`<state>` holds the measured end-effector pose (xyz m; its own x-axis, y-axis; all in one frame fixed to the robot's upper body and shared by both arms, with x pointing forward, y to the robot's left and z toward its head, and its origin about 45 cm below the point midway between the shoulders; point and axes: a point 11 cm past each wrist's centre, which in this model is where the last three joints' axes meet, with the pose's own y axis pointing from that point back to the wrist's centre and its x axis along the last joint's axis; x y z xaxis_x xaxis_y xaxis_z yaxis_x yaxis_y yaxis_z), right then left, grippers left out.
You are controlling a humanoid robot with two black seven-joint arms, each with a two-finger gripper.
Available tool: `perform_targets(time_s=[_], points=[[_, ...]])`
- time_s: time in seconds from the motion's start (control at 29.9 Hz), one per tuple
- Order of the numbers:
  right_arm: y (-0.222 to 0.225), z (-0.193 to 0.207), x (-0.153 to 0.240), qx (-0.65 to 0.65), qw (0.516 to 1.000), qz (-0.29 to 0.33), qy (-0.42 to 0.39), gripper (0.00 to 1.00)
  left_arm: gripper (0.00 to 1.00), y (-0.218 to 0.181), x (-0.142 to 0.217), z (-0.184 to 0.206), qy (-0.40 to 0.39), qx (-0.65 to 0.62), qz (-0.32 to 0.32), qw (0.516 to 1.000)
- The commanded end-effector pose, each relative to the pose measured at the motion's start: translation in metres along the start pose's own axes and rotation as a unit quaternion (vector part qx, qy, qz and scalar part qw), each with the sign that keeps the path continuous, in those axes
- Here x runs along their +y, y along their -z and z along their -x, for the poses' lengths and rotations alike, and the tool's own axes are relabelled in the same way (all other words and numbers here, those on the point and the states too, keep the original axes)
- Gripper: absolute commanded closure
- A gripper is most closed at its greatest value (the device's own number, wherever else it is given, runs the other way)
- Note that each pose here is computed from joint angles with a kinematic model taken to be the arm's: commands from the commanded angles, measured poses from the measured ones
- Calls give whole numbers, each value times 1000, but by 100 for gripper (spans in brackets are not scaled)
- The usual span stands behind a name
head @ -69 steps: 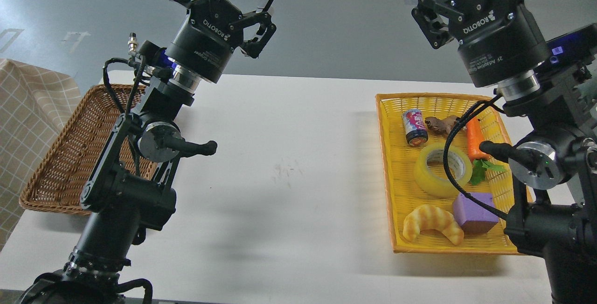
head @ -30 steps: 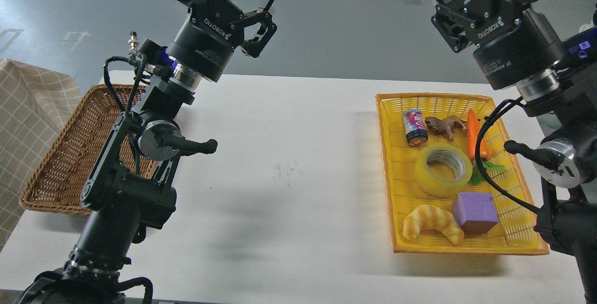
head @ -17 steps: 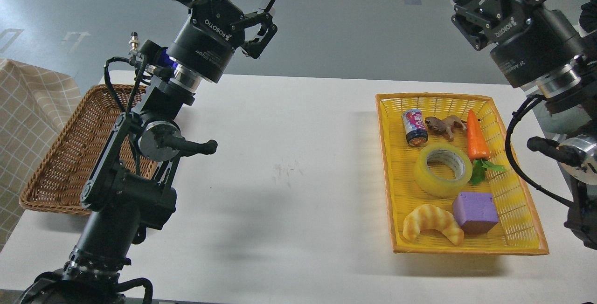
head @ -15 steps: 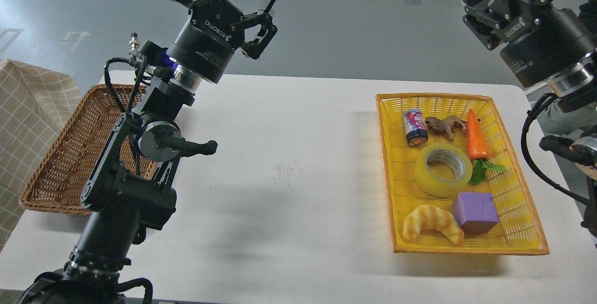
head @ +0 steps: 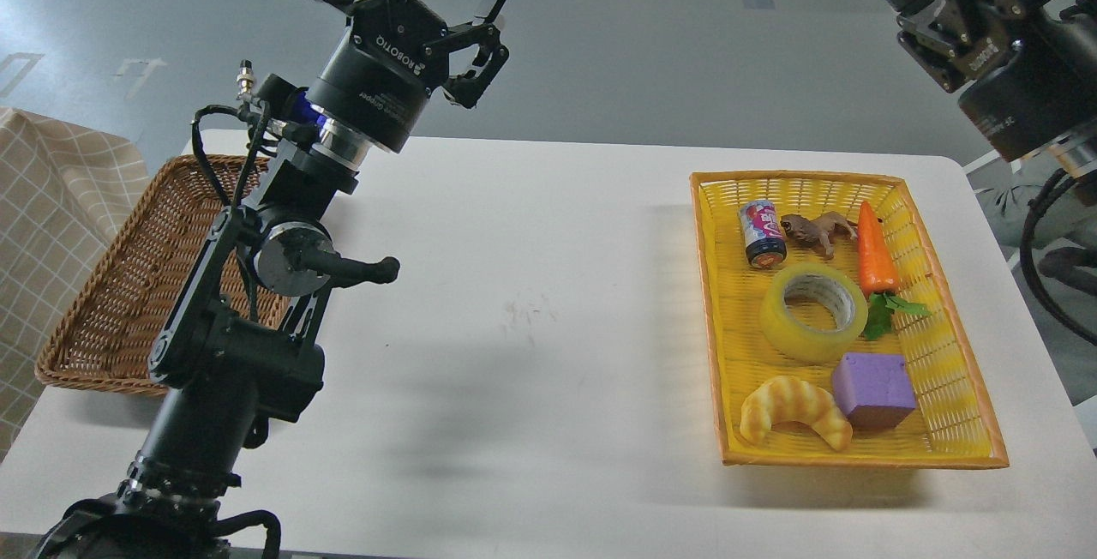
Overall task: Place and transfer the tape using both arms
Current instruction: 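Move the right gripper down toward the yellow tape roll in the tray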
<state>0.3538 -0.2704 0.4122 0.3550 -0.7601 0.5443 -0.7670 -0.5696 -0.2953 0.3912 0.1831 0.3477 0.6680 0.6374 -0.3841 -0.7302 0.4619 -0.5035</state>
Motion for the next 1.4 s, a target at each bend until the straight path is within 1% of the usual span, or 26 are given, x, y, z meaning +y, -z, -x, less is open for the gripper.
perform_targets(time_s=[0.0,0.07,0.1,0.3,0.5,0.6,0.74,0.84,0.94,1.24,1.37], points=[[0,-13,10,34,999,10,9,0,2,-1,0,0,0,0,2,1000],[-8,-18,21,64,997,40,20,0,2,-1,-1,0,1,-1,2,1000],[-8,-18,21,65,997,41,20,0,2,-1,-1,0,1,-1,2,1000],[-26,-22,42,164,981,94,50,0,2,-1,-1,0,0,0,1,1000],[-57,-15,71,260,947,161,99,0,2,0,0,-1,-1,0,-1,1000],[-68,-12,80,284,935,178,116,0,2,1,1,-1,-2,0,0,1000],[-93,2,91,324,910,199,168,0,2,1,1,-1,-2,0,-1,1000],[-117,9,101,337,893,229,192,0,2,0,1,-1,-2,0,1,1000],[-134,14,108,325,889,249,205,0,2,1,2,-1,-3,-1,1,1000],[-160,29,124,308,880,280,229,1,2,0,2,-1,-1,0,3,1000],[-180,39,134,304,871,302,242,2,2,0,1,0,-1,0,3,1000]])
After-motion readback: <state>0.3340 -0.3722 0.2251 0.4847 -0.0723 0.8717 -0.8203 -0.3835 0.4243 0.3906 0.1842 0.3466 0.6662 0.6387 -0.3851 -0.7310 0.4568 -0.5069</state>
